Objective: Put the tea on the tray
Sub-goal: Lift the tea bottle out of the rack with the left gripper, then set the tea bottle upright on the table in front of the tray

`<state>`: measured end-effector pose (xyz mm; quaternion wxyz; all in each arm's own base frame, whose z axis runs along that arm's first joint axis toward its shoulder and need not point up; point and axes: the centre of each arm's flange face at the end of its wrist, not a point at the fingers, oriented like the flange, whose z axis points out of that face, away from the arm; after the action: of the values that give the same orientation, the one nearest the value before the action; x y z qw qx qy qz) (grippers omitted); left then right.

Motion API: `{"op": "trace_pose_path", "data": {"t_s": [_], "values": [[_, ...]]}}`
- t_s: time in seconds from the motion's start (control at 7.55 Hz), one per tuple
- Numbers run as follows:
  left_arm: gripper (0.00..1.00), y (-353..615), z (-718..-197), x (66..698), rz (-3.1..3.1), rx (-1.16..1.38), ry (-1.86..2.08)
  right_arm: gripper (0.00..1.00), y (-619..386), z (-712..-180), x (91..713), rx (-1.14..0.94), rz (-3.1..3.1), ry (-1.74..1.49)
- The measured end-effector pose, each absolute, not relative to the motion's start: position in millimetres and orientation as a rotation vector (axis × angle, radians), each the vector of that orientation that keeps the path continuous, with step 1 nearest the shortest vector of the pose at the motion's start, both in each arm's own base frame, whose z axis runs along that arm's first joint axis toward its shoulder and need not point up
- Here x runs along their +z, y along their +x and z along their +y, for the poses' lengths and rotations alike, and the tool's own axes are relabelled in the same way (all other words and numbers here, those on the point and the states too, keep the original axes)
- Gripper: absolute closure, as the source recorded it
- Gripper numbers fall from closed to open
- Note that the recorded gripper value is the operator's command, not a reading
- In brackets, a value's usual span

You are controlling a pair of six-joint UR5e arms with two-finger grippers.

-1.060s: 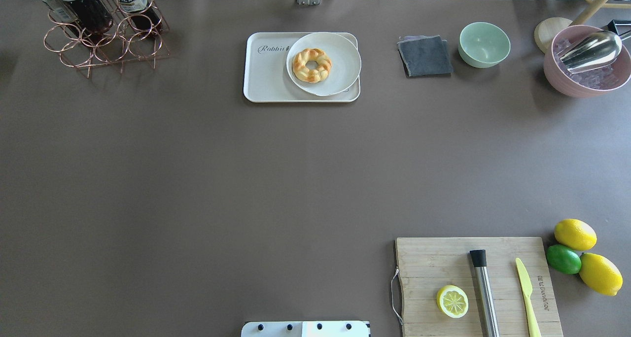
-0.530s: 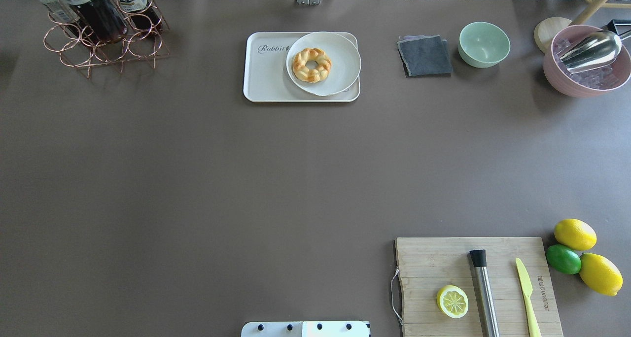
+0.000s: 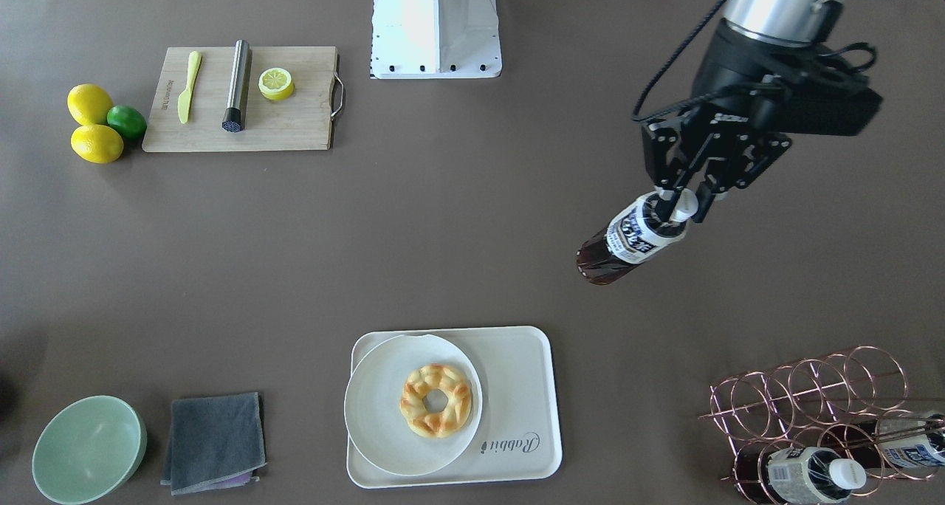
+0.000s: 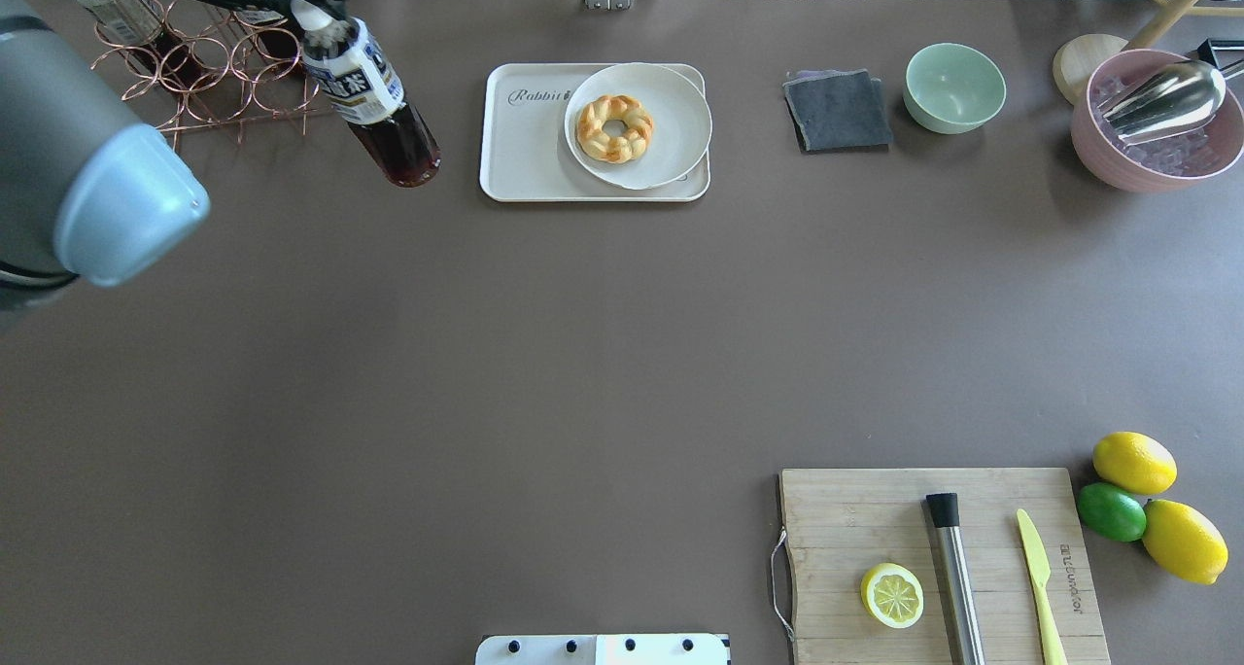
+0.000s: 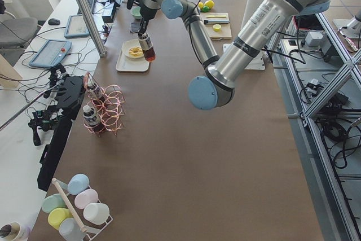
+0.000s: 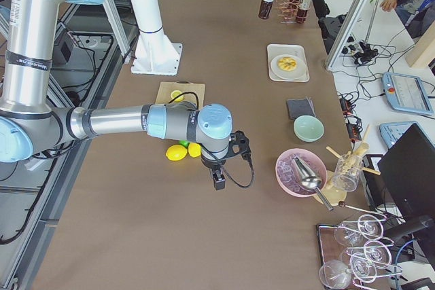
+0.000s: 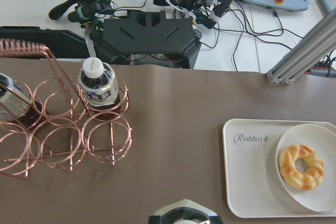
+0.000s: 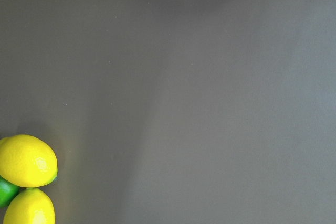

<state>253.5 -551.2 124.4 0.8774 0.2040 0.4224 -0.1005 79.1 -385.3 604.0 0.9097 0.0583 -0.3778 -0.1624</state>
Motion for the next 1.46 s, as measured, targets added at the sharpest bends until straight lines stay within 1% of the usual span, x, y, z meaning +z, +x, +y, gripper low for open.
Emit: {"op": "trace_pose_path", "data": {"t_s": [0.4, 0.66, 0.8, 0.93, 1.46], "values": [[1.00, 384, -470, 77, 0.849, -0.209, 0.519, 0.00, 78, -385, 607, -0.335, -0.782, 0.114], [1.00, 449, -408, 64, 0.846, -0.195, 0.582, 0.00, 77, -385, 607, -0.336, -0.782, 0.112], [1.00, 468, -388, 63, 0.841, -0.183, 0.597, 0.00, 77, -386, 608, -0.337, -0.782, 0.111], [1.00, 481, -376, 66, 0.827, -0.173, 0.610, 0.00, 77, -385, 608, -0.336, -0.781, 0.111], [1.00, 498, -356, 75, 0.778, -0.137, 0.594, 0.00, 77, -382, 612, -0.334, -0.782, 0.101]]}}
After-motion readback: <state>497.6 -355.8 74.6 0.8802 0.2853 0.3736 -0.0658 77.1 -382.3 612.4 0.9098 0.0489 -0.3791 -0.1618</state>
